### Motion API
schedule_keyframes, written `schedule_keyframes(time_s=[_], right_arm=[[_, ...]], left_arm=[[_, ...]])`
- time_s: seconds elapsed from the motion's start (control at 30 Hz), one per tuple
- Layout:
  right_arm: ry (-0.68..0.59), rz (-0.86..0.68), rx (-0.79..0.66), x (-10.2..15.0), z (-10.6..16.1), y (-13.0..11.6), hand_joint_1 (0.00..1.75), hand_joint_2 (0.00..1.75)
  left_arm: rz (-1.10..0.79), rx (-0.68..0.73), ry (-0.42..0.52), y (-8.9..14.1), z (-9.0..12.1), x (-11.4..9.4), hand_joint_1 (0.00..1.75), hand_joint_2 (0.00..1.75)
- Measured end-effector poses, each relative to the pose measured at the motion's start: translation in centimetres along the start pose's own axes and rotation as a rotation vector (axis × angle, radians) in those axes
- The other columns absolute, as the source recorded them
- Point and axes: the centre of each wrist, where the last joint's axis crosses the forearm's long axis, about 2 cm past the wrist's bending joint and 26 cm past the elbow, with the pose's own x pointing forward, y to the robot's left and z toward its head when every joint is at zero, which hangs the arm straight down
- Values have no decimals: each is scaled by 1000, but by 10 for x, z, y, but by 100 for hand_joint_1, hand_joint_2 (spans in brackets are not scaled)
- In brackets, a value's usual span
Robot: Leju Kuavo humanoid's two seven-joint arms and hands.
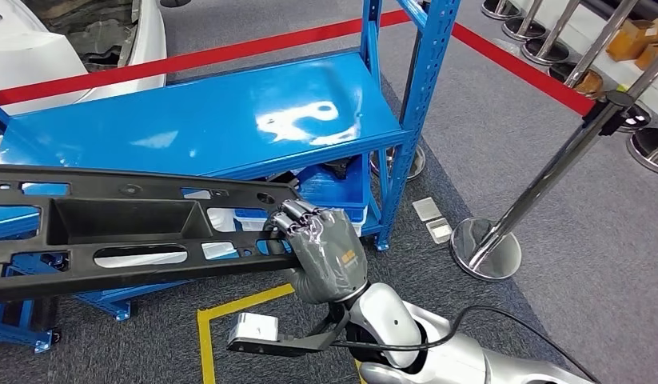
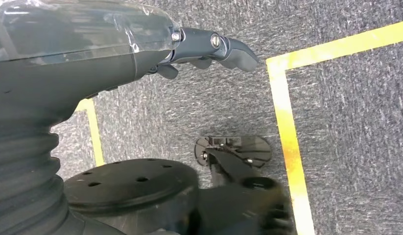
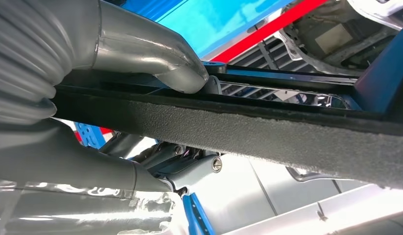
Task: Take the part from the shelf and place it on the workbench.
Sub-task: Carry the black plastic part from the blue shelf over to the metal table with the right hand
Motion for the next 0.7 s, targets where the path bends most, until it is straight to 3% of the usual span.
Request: schedule_keyframes(time_s=[0.7], right_arm=[[24, 24, 2, 0, 4, 1, 175, 175]], left_arm=[[32, -27, -42, -2, 2, 6, 0, 175]])
